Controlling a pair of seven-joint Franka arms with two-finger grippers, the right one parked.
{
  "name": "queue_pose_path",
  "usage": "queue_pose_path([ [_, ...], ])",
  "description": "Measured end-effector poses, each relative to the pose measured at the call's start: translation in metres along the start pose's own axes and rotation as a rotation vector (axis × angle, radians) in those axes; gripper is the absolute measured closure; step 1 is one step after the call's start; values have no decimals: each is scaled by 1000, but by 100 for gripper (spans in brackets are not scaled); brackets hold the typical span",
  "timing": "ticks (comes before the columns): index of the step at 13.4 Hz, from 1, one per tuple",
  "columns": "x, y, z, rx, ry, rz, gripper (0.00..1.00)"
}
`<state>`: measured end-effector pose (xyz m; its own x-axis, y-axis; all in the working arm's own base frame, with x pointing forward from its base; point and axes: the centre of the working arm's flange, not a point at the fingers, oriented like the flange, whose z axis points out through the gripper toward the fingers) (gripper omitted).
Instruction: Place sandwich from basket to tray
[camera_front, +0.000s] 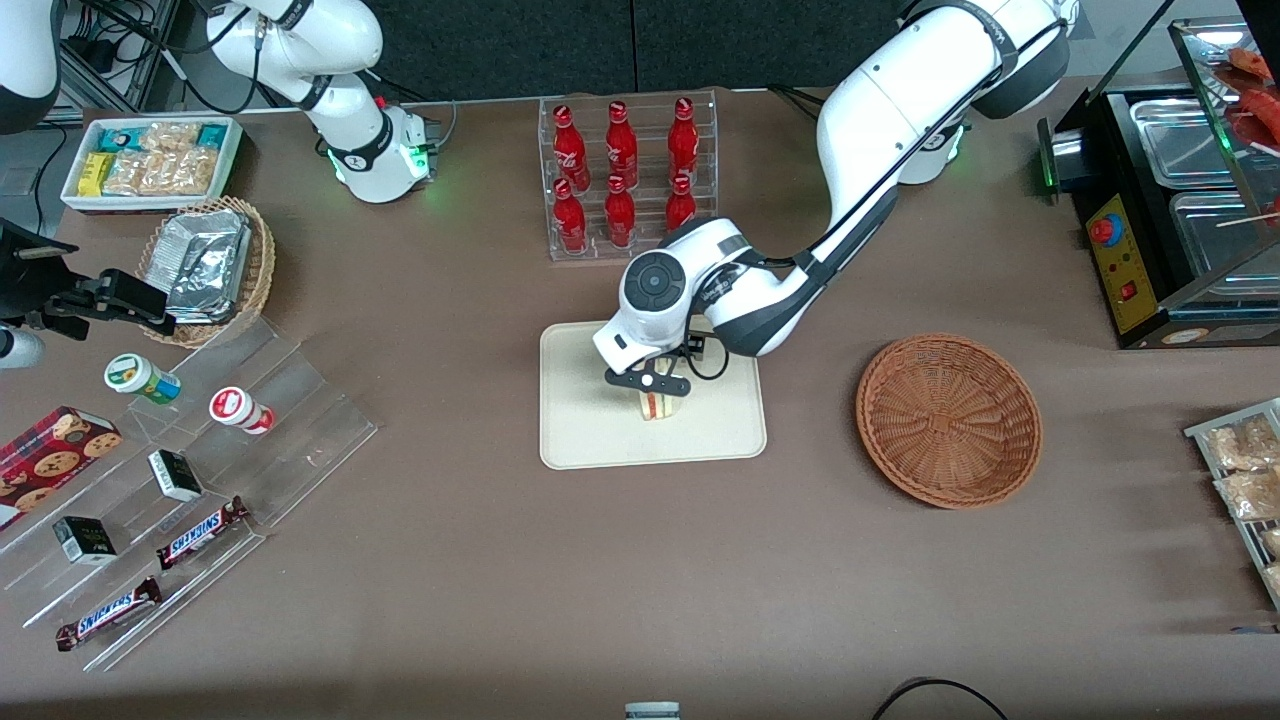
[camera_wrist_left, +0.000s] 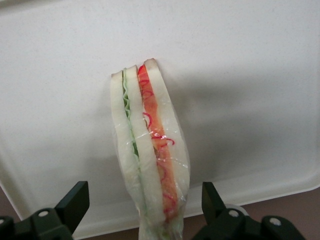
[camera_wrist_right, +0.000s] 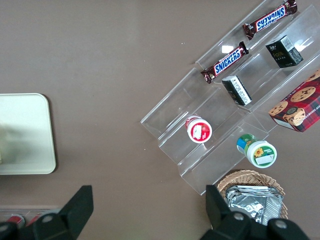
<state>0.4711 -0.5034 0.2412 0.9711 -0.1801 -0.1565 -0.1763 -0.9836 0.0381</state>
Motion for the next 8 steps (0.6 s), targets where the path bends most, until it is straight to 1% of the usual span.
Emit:
queue_pose_path([
  [3, 1, -2, -4, 12, -6, -6, 0],
  [4, 4, -5, -10, 13, -2, -16, 0],
  [6, 16, -16, -35, 0, 32, -62, 0],
  [7, 21, -22, -52, -1, 48, -100, 0],
  [8, 23, -26, -69, 8, 56, -138, 0],
])
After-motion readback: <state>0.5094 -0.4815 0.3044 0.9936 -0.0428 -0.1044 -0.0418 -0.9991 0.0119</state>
